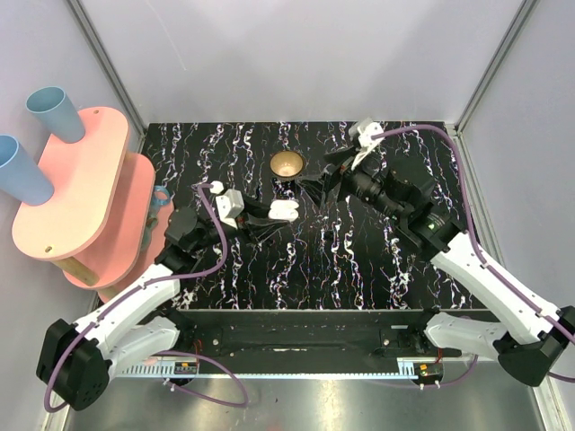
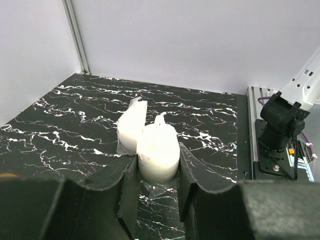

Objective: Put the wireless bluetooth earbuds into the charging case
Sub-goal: Close the charging case with the earbuds.

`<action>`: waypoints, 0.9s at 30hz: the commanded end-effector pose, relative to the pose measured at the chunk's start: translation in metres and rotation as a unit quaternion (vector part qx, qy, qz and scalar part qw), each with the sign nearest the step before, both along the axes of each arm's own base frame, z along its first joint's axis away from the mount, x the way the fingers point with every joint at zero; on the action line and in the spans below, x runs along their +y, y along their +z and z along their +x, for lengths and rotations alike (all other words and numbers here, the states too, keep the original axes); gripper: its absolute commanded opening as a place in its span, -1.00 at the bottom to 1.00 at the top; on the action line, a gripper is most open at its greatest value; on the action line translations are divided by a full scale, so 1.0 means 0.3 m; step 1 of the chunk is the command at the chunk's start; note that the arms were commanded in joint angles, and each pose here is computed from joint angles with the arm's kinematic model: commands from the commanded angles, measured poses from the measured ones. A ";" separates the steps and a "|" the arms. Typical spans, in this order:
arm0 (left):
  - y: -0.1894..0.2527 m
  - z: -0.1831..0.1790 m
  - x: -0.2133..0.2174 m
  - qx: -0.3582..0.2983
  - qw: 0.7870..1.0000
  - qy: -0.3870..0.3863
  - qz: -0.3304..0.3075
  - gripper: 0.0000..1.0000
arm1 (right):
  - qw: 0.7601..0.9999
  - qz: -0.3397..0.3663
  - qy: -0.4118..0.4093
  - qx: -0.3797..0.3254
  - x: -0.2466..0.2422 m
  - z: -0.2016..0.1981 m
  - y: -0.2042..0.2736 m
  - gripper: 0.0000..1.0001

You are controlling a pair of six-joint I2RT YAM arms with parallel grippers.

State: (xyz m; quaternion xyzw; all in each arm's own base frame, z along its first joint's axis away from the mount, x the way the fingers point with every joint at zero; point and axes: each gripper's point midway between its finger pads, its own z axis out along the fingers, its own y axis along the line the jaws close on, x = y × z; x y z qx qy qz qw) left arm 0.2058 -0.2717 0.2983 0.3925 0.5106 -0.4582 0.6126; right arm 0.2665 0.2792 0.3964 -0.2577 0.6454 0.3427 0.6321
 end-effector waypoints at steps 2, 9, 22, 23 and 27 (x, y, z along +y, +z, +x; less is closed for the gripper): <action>0.092 -0.022 0.013 -0.033 0.998 0.003 -0.050 -1.00 | 0.993 0.056 0.019 0.105 0.063 -0.007 0.021 1.00; 0.104 -0.029 0.011 -0.029 0.998 -0.003 -0.059 -1.00 | 0.980 0.074 -0.025 0.183 0.088 0.057 -0.037 1.00; 0.116 -0.021 0.007 -0.030 0.997 -0.002 -0.068 -1.00 | 0.973 0.038 -0.001 0.229 0.141 0.058 -0.136 1.00; 0.113 -0.019 0.006 -0.028 0.997 -0.002 -0.067 -1.00 | 0.972 0.036 0.001 0.231 0.144 0.058 -0.143 1.00; 0.110 -0.018 0.004 -0.027 0.997 -0.003 -0.066 -1.00 | 0.972 0.029 0.009 0.234 0.152 0.050 -0.163 1.00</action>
